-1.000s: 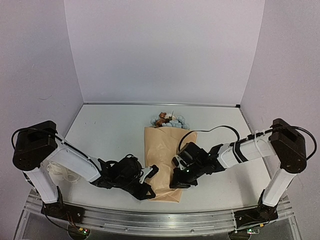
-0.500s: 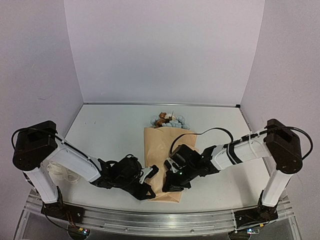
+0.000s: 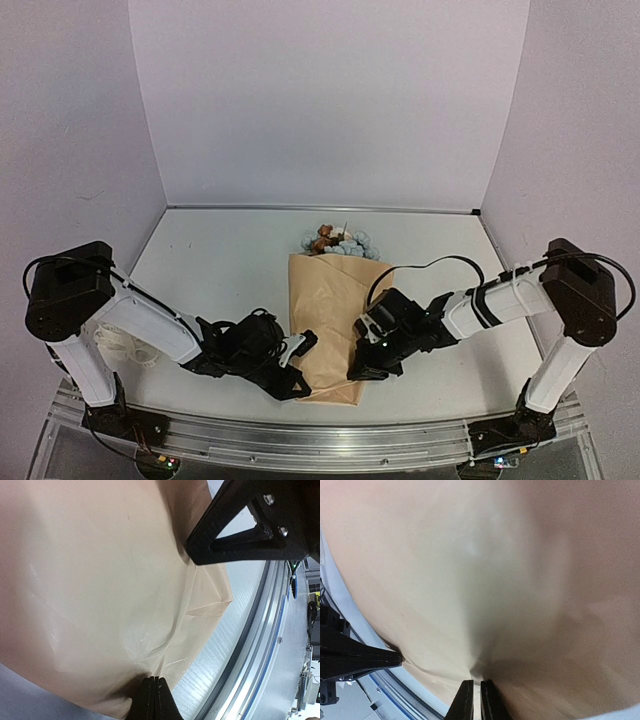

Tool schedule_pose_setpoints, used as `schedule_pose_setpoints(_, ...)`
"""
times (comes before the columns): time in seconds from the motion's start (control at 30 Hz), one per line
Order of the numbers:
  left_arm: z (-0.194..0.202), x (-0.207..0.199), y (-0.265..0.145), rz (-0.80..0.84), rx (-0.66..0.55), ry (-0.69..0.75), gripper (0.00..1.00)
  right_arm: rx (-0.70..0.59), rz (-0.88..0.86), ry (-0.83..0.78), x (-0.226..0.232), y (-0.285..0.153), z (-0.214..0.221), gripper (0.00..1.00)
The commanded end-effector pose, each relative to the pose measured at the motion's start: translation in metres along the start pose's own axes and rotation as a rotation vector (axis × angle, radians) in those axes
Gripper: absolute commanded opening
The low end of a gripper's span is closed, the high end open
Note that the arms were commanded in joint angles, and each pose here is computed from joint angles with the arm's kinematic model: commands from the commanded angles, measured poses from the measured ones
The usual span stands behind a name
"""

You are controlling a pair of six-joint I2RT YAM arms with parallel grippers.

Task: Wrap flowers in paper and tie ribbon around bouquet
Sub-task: Press the fold line on the folded wrapping paper.

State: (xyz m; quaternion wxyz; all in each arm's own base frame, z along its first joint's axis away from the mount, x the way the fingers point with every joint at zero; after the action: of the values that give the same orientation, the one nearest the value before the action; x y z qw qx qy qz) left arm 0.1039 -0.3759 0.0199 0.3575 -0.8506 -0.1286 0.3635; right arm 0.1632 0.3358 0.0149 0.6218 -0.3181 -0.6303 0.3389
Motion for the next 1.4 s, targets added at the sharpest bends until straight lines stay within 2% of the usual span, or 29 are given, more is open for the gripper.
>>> schedule_pose_setpoints(0.0,0.022,0.012,0.001,-0.05,0.085,-0.032,0.0,-0.057,0.026,0.045,-0.017,-0.013,-0.011,0.07)
schedule_pose_setpoints(0.17,0.02,0.011,0.001,-0.047,0.082,-0.029,0.0,-0.085,0.023,0.084,-0.025,-0.022,-0.017,0.07)
schedule_pose_setpoints(0.43,0.015,0.008,0.0,-0.038,0.07,-0.02,0.0,-0.076,-0.075,-0.027,0.026,-0.037,-0.011,0.08)
schedule_pose_setpoints(0.7,0.011,0.006,0.001,-0.035,0.065,-0.018,0.0,-0.027,-0.085,-0.032,0.048,-0.013,-0.006,0.07)
schedule_pose_setpoints(1.03,0.007,0.002,-0.001,-0.027,0.055,-0.016,0.02,0.003,-0.03,0.024,0.023,0.023,-0.003,0.07)
schedule_pose_setpoints(1.37,-0.017,0.007,-0.008,0.004,-0.03,-0.077,0.11,-0.005,-0.007,0.041,0.007,0.031,-0.002,0.06)
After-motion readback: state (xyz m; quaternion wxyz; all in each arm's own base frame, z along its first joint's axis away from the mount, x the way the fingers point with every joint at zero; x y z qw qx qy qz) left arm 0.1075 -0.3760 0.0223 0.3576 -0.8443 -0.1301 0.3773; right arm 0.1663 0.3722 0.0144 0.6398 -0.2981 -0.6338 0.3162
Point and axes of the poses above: each gripper's point midway between its finger pads, its own y axis out along the fingers, its own x axis along the line the jaws close on, z = x × y, the point moved 1 cm from there along -y, back along the fingers, and after that the axes turned 6 degrees about y, right-handed, at the moved point
